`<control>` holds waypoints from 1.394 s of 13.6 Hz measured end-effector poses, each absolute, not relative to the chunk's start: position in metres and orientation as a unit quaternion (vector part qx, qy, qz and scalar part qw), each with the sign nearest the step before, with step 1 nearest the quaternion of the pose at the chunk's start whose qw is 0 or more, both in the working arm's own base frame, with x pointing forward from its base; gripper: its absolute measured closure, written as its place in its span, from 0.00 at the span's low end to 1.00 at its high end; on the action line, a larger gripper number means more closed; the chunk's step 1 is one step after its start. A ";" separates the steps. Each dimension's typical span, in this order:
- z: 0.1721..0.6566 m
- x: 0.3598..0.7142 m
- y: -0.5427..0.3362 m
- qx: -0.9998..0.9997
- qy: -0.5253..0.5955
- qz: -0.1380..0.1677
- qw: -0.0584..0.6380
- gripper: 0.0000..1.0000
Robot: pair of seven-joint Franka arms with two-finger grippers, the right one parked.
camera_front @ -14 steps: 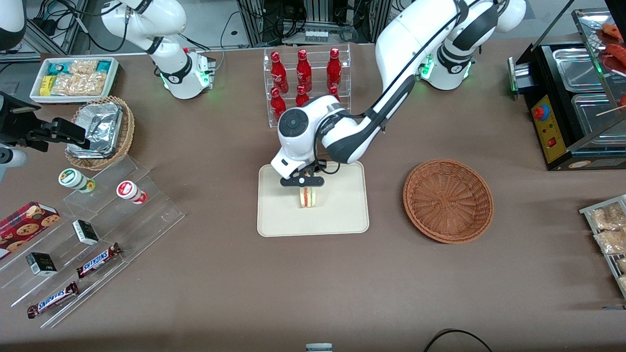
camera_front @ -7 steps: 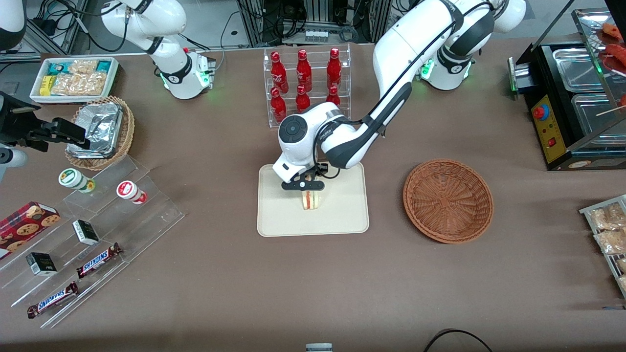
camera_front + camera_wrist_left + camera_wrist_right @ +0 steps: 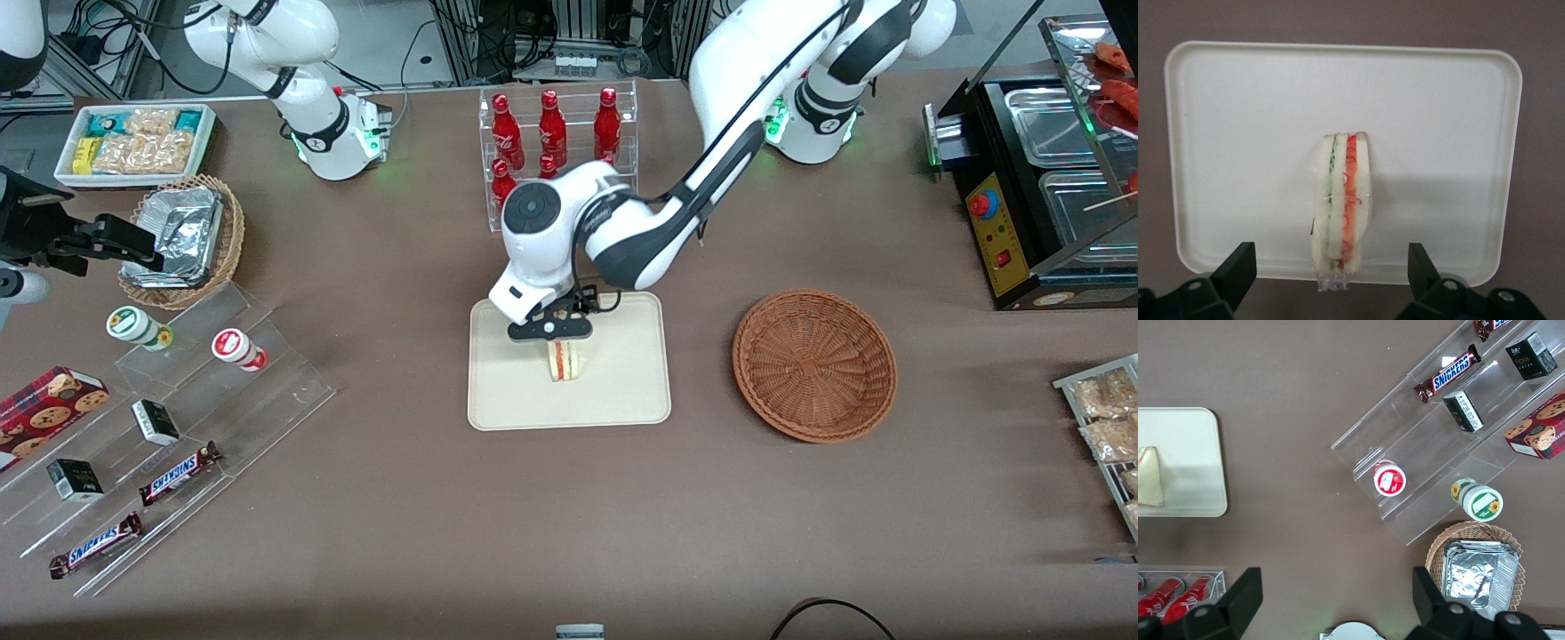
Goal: Place sandwich from basket to tray
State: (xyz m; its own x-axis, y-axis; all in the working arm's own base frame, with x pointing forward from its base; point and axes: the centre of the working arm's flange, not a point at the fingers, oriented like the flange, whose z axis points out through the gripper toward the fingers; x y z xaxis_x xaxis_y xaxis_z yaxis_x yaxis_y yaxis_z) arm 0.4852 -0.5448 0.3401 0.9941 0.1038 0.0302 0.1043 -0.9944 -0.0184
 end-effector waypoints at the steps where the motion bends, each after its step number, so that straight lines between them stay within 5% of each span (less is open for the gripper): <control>1: 0.363 0.493 -0.532 -0.997 -0.070 -0.021 0.013 0.00; 5: 0.458 0.545 -0.439 -0.987 -0.152 -0.041 0.025 0.00; 10: 0.535 0.577 -0.307 -0.985 -0.167 -0.012 0.027 0.00; 19: 0.579 0.543 -0.126 -0.997 -0.070 0.016 0.026 0.00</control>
